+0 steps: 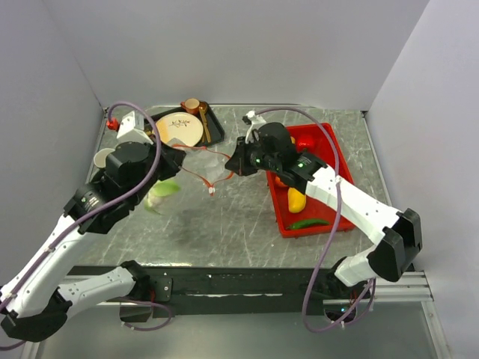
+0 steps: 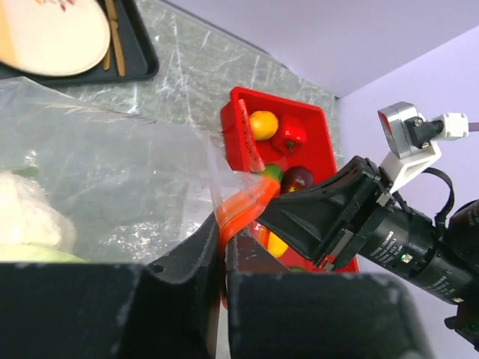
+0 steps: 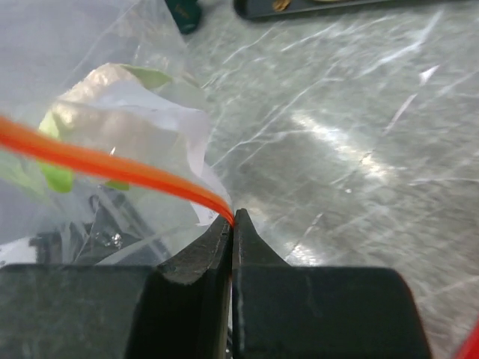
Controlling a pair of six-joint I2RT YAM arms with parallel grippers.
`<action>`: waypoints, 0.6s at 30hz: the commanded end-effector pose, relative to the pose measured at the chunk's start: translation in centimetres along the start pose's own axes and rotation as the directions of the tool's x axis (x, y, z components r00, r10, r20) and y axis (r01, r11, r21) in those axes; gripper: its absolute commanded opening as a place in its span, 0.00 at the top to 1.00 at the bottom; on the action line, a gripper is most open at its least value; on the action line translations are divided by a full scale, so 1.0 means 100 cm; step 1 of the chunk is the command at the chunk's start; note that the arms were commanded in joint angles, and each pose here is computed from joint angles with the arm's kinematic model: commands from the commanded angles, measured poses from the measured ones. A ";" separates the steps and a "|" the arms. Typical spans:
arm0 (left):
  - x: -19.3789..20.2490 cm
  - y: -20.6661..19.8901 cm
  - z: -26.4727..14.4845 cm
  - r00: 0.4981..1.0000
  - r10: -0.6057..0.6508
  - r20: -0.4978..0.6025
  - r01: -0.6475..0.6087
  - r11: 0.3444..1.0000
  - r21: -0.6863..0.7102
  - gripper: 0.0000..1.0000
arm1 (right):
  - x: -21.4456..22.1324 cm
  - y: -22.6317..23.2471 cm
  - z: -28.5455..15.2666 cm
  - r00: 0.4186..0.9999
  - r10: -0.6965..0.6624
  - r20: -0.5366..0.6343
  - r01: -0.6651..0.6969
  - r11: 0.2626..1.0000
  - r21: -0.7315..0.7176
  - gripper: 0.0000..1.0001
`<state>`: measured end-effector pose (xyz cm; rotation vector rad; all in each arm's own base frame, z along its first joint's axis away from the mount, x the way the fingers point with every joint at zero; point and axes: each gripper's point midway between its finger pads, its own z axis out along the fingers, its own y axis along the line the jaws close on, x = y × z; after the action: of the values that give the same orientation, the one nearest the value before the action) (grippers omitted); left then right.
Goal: Place the food in the zip-top bag and seal the zipper
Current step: Adjust the zipper food storage bag at the center of the board.
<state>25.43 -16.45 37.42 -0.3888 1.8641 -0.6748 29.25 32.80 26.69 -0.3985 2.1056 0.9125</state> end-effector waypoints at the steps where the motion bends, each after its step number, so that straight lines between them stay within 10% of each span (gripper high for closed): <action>1: 0.032 0.026 0.020 0.997 0.031 -0.076 -0.039 0.994 -0.102 0.86 | -0.004 0.003 0.014 0.999 0.033 0.018 -0.033 0.999 -0.032 0.92; 10: 0.133 0.055 0.097 0.944 0.081 -0.319 -0.147 0.971 -0.188 0.97 | 0.068 -0.056 0.062 0.989 0.095 -0.114 -0.081 0.989 0.126 0.80; 18: 0.132 0.027 0.111 0.943 0.102 -0.317 -0.136 0.987 -0.087 0.92 | 0.036 -0.106 0.012 0.992 0.117 0.053 -0.127 0.945 0.302 0.76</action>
<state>29.32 -22.44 18.04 -0.2778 2.3514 -0.4065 30.66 28.91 12.97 -0.2190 2.3845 0.6576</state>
